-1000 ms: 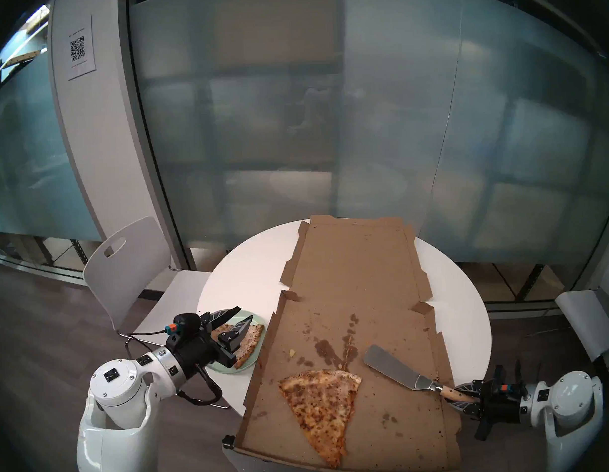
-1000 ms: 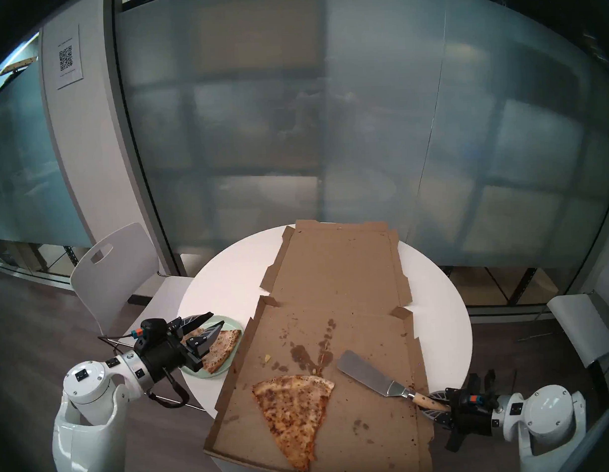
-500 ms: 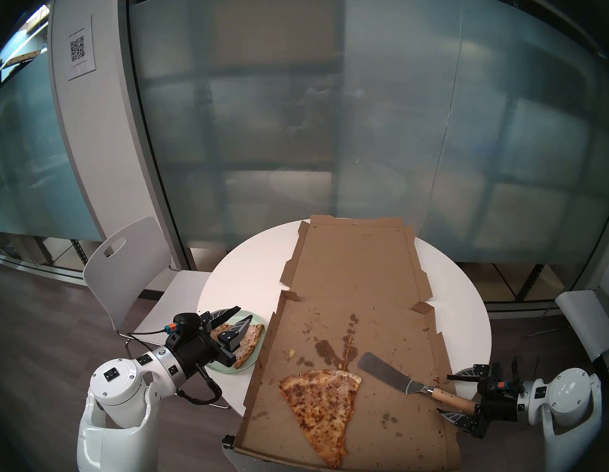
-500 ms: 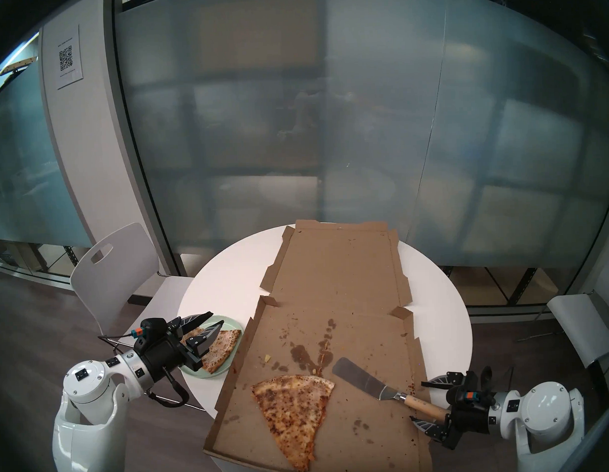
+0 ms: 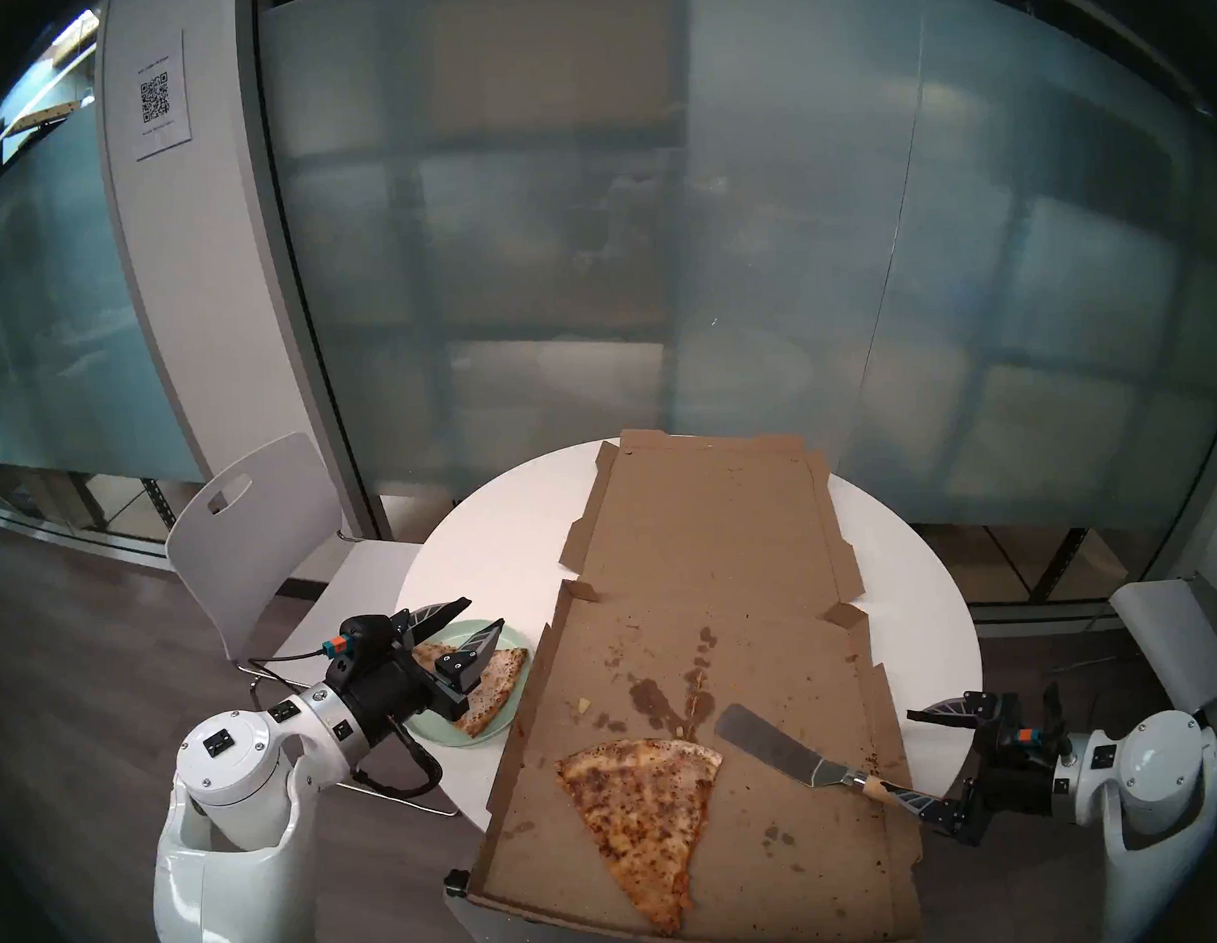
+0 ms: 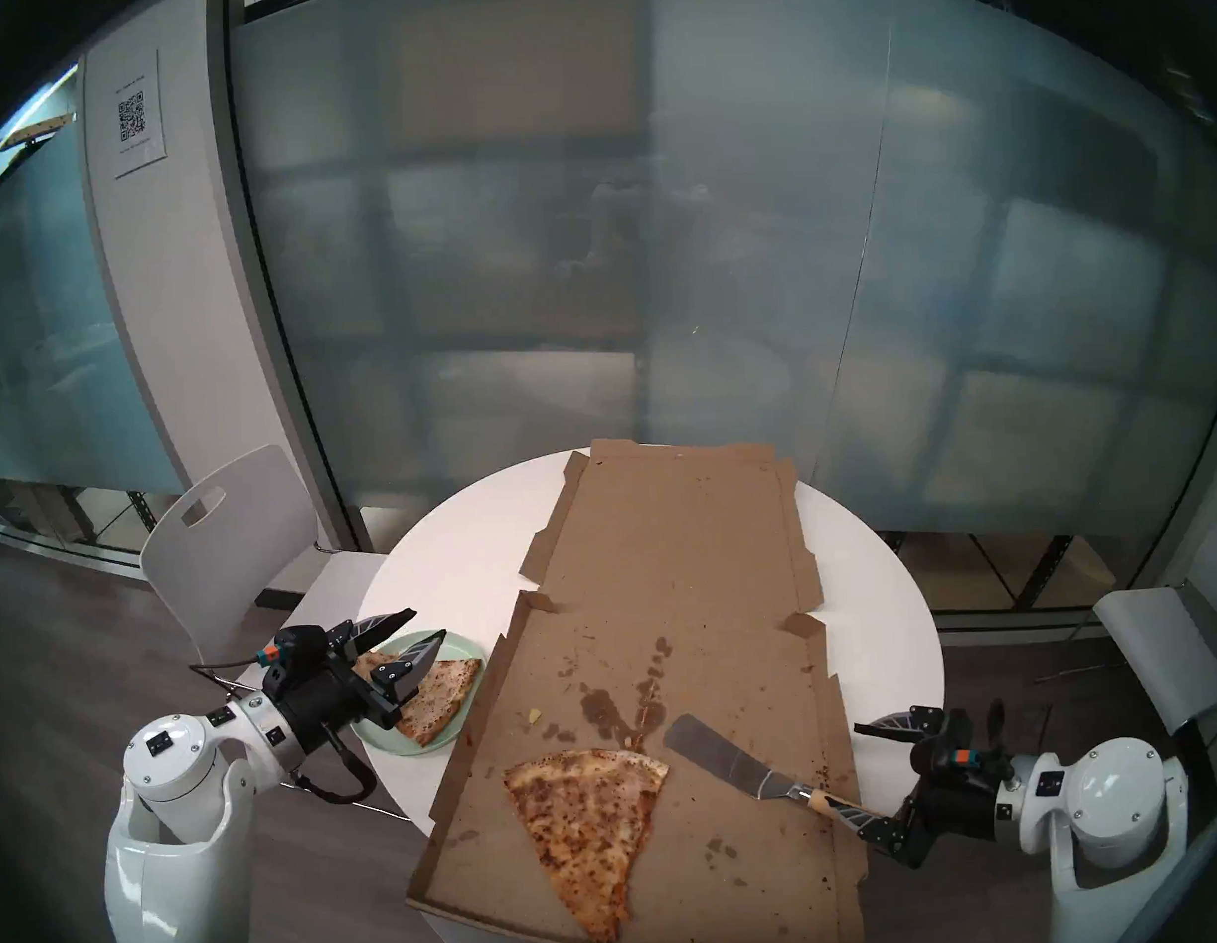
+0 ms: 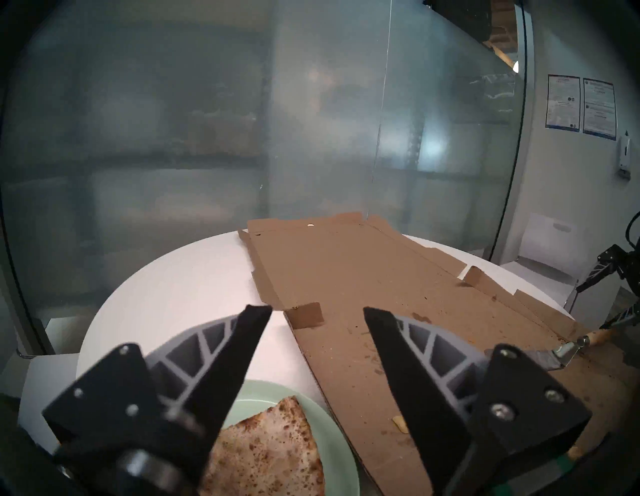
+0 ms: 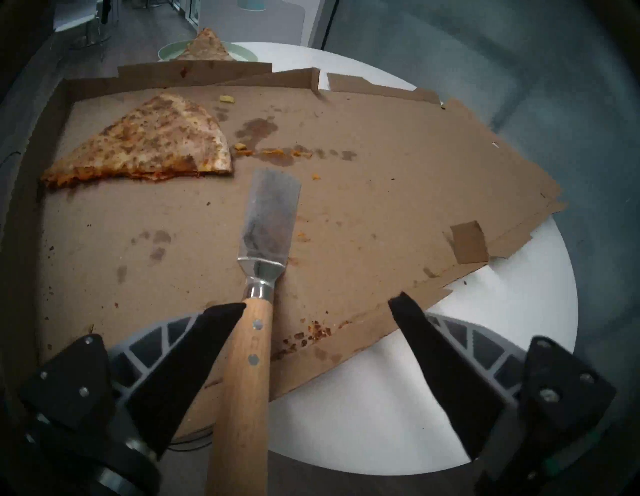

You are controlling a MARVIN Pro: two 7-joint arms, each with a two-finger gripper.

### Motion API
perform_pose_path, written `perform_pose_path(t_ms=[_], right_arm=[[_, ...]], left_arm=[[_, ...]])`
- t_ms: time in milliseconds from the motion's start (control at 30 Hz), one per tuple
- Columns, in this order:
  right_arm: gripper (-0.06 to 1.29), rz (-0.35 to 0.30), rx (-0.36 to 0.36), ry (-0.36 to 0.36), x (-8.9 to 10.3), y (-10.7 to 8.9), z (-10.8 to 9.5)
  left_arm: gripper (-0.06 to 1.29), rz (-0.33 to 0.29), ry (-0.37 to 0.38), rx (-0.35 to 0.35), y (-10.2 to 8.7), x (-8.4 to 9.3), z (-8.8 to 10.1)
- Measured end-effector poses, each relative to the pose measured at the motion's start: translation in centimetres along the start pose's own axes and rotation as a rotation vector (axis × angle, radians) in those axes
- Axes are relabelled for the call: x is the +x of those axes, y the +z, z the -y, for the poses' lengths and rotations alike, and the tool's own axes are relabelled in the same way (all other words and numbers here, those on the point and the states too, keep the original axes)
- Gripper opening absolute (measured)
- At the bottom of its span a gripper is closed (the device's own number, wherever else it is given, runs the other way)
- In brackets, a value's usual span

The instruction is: Put pizza slice onto the plate

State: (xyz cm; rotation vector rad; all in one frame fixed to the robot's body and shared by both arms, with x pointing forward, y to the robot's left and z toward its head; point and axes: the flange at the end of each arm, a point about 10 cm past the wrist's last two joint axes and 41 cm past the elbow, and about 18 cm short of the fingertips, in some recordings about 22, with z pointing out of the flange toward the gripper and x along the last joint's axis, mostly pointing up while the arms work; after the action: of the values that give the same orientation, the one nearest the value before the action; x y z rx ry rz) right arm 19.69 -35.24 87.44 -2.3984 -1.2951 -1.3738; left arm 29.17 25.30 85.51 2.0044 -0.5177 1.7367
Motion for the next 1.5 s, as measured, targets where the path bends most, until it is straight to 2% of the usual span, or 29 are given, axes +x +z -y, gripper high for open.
perform_pose_path(t_ms=[133,233,767,833,1000,1100,1333,1500], right_arm=[[1.19,-0.061,-0.048,0.049,0.8,-0.5,-0.6],[1.19,-0.104,-0.077,0.09,1.2,-0.8,-0.8],[1.19,-0.294,-0.249,0.288,1.8,-1.0,-1.3],[1.19,-0.324,-0.284,0.315,1.7,-0.8,-1.3],[1.19,-0.356,-0.323,0.343,1.6,-0.6,-1.2],[1.19,-0.383,-0.352,0.366,1.6,-0.3,-1.1],[1.19,-0.406,-0.37,0.384,1.6,0.0,-1.1],[1.19,-0.406,-0.354,0.394,1.8,0.2,-1.0]], left_arm=[[0.89,-0.021,-0.005,0.008,0.0,0.6,-0.2],[0.94,-0.031,-0.012,0.014,0.0,0.9,-0.4],[0.98,-0.072,-0.053,0.038,0.3,1.9,-1.8],[1.06,-0.085,-0.057,0.045,0.5,2.2,-2.1],[1.15,-0.099,-0.058,0.053,0.6,2.6,-2.3],[1.16,-0.107,-0.057,0.059,0.7,2.9,-2.4],[1.18,-0.11,-0.057,0.066,0.8,3.0,-2.4],[1.18,-0.11,-0.058,0.068,0.8,3.0,-2.4]])
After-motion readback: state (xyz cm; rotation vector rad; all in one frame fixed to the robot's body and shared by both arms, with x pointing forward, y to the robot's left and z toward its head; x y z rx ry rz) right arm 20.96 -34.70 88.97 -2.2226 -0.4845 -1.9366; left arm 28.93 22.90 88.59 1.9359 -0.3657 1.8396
